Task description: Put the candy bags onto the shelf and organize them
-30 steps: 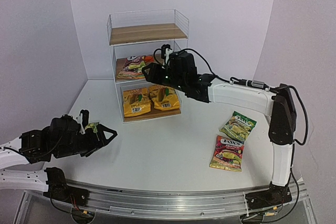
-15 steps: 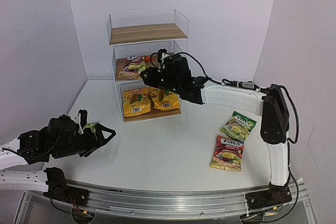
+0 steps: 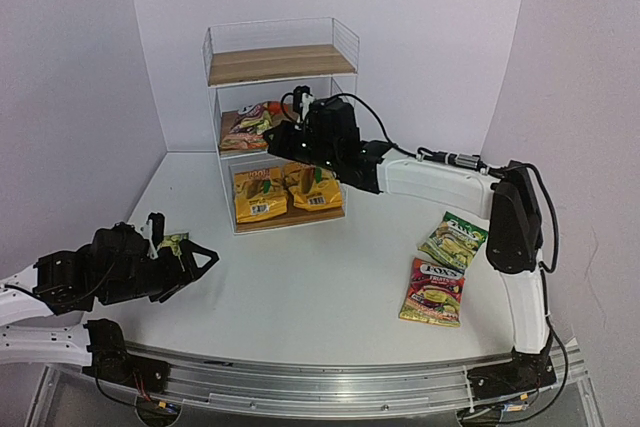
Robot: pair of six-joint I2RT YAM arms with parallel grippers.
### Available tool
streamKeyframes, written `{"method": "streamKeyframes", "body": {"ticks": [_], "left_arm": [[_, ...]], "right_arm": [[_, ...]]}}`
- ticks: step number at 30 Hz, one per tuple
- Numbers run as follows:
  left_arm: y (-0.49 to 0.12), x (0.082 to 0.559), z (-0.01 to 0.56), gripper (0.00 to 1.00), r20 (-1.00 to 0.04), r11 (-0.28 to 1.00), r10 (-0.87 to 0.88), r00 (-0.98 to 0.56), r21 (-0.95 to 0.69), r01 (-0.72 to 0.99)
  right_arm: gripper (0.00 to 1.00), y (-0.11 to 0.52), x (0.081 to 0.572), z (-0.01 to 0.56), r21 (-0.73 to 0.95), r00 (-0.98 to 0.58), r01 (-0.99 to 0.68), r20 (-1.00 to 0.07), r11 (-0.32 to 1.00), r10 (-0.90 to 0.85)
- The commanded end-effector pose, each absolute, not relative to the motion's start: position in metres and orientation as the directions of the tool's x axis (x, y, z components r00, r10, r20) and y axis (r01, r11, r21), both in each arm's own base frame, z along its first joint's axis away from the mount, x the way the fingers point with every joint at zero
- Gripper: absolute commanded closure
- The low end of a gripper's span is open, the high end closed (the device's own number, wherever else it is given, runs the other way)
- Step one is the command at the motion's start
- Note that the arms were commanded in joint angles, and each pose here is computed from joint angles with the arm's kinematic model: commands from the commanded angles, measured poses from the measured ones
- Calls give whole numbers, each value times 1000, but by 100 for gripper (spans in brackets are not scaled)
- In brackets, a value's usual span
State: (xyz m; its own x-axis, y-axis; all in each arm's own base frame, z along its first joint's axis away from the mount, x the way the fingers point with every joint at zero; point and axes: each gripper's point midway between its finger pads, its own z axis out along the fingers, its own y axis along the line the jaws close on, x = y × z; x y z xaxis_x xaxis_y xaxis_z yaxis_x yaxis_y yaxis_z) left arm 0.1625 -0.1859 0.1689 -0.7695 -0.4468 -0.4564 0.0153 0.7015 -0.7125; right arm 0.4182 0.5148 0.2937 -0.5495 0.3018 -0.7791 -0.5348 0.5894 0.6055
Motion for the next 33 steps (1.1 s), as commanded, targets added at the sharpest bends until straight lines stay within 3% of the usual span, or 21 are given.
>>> {"method": "streamKeyframes", "body": {"ticks": [1,9,21,33], "left_arm": [[-178,162,189,1,-458,651,-495,-739,-758,34],[-178,161,188,0,-456,645,-498,-738,-763,37],[-184,166,191,0,-481,655,-483,-731,-753,62],[-186,166,186,0,-472,651,-487,-735,-757,55]], "right_arm": [[100,545,398,309,618,-584,-645,-778,449,231],[100,542,401,295,619,-614,-635,-767,462,185],[99,492,436,280,601,-587,-483,-762,637,274],[100,513,435,288,654,-641,-527,-725,544,251]]}}
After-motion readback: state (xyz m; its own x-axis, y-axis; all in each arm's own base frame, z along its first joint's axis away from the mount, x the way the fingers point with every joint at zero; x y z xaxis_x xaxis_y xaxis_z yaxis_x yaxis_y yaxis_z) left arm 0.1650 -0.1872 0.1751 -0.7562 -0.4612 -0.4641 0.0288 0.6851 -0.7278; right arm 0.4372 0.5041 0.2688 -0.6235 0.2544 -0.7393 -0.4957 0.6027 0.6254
